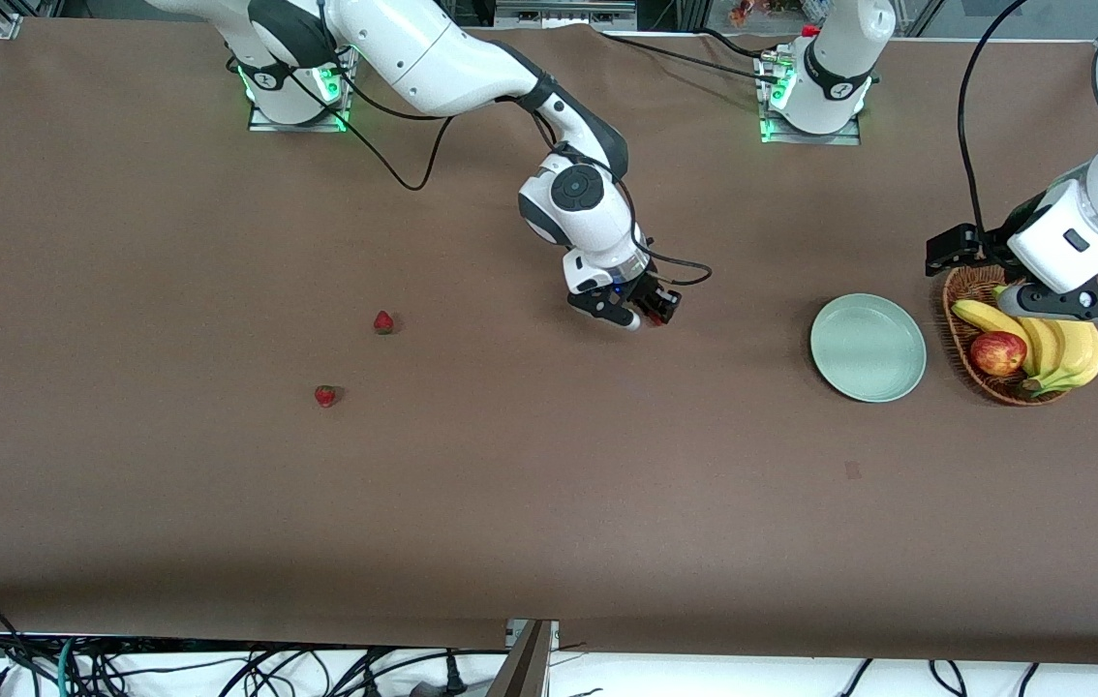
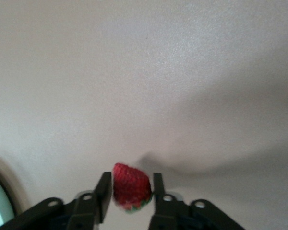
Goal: Collect all strawberries into plate
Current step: 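Carry the strawberry toward the plate and release it mid-table with the right gripper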
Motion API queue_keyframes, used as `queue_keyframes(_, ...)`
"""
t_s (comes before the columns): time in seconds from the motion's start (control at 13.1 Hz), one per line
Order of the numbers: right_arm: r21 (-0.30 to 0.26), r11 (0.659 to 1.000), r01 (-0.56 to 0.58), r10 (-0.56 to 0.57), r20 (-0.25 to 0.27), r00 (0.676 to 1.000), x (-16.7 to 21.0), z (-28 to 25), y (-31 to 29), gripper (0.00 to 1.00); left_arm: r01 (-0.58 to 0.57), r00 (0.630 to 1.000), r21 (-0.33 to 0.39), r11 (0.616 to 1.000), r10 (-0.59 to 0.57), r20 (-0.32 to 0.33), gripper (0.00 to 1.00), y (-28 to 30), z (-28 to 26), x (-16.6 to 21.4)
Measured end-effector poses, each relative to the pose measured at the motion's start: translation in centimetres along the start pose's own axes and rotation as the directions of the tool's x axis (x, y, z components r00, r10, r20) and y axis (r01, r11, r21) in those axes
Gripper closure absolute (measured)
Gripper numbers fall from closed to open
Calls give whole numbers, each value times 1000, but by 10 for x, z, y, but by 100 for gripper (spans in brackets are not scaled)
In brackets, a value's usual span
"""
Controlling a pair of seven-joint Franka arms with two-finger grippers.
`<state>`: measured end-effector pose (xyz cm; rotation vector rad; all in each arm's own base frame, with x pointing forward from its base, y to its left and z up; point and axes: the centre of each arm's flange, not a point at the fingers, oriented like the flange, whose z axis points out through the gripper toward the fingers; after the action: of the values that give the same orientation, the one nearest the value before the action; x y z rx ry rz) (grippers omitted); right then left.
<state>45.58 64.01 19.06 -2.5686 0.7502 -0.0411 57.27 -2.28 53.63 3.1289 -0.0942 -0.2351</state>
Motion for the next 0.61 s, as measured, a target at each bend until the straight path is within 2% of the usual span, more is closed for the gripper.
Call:
queue_keyframes(0.23,29,999,-24,24,-9,1000,5,-13,-14,16,3,1000,0,1000,-3,5,0,-2,7,5)
queue_keyframes(0.31,20,999,-26,26,-13,1000,9,-20,-17,14,5,1000,0,1000,-5,8,0,-3,10,7)
queue_keyframes(0.38,-12,999,-34,33,-16,999,18,-27,-20,14,6,1000,0,1000,-6,5,0,-4,14,8)
queue_keyframes(0.61,-134,991,-5,3,-16,1000,60,-73,-29,14,7,1000,0,1000,-7,-1,0,-4,43,13)
